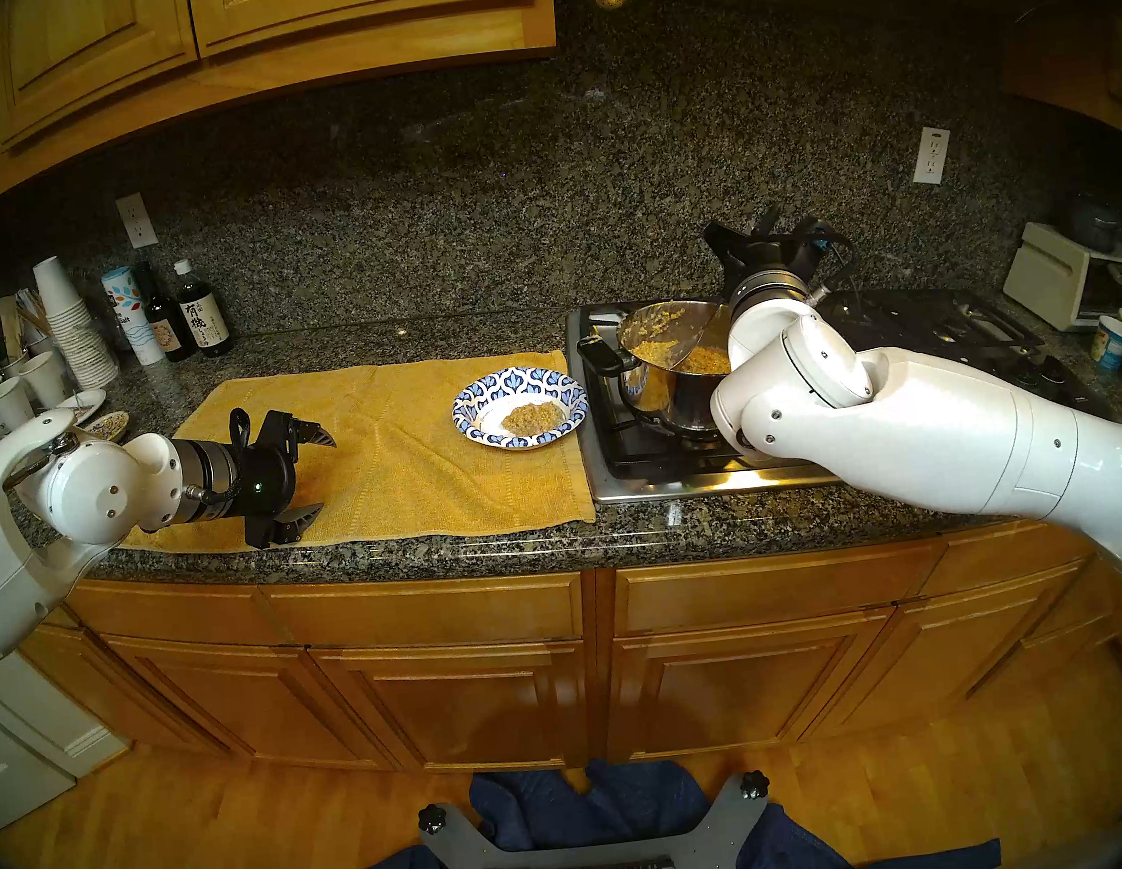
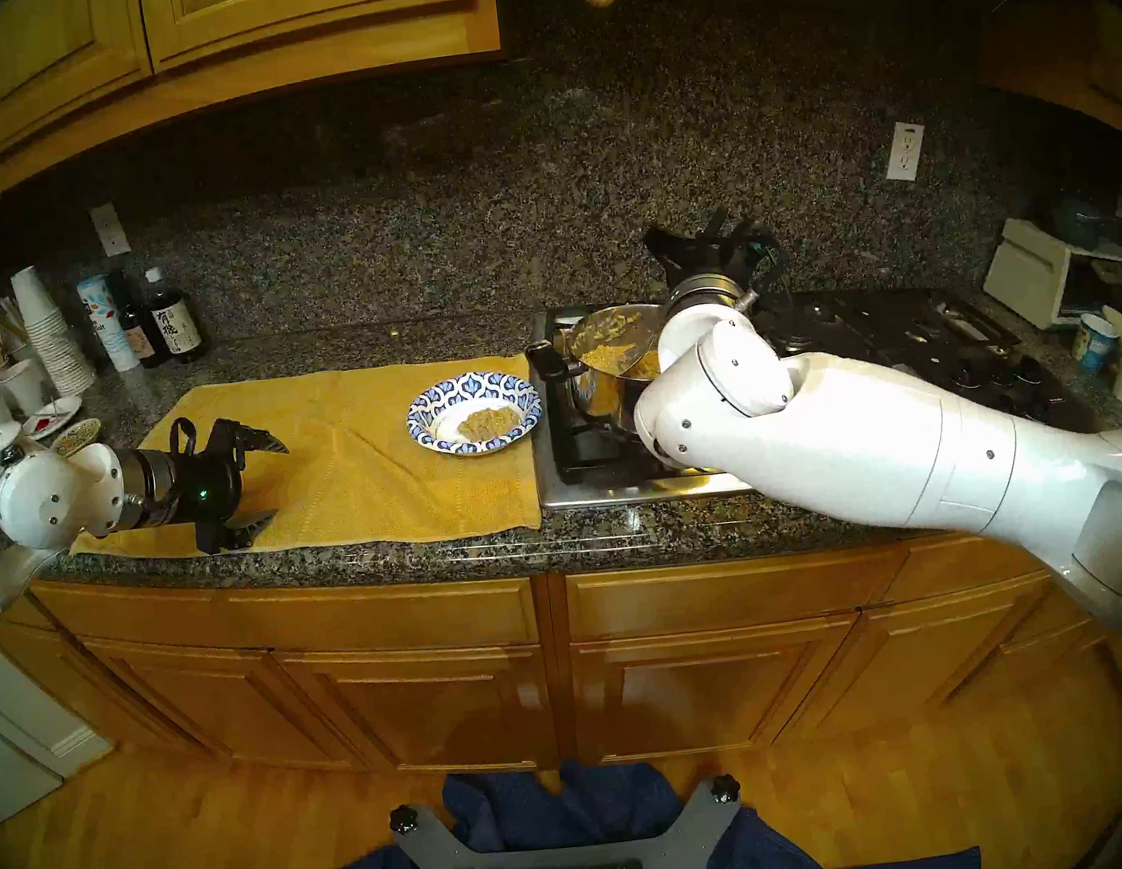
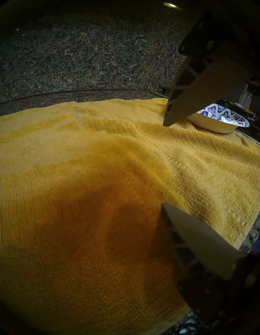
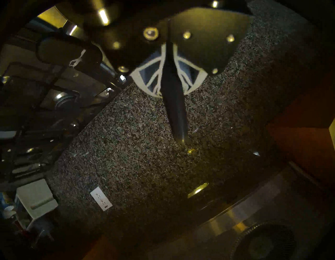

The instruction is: Scoop oatmeal into bowl

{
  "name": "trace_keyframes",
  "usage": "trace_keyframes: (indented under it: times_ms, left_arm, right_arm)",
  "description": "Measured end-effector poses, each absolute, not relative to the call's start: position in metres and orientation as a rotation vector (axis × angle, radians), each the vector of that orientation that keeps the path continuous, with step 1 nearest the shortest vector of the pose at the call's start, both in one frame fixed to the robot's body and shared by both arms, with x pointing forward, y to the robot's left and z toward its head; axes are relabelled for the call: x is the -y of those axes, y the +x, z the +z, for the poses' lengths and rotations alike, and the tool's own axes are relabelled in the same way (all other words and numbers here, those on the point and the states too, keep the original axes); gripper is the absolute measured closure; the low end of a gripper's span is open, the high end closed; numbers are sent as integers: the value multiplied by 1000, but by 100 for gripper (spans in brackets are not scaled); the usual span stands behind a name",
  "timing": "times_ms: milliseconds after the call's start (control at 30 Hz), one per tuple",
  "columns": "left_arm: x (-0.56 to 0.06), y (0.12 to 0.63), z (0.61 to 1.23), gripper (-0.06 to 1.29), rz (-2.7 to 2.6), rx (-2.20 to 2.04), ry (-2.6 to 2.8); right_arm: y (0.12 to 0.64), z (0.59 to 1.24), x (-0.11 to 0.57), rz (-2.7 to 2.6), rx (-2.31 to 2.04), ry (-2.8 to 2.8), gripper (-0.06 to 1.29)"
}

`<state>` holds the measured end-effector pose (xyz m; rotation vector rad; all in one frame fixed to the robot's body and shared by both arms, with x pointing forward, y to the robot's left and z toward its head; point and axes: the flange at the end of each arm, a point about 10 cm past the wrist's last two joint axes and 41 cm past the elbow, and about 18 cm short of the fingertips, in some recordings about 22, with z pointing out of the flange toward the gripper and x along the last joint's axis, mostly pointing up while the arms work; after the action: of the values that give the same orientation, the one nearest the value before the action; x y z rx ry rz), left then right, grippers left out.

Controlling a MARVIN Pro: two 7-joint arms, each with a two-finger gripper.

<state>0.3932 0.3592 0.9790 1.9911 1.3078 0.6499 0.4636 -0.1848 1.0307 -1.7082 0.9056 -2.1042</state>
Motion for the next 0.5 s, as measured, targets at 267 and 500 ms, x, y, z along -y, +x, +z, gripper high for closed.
trace_keyframes:
  times_ms: [267,500]
  left_arm:
    - [-359,393,979,1,650,-1308,1991]
    - [-359,393,979,1,650,-1308,1991]
  right_arm:
    - [462,1024,192,-2027,-963,-1690,126]
    - [457,1024,197,-2003,-976,-1668,126]
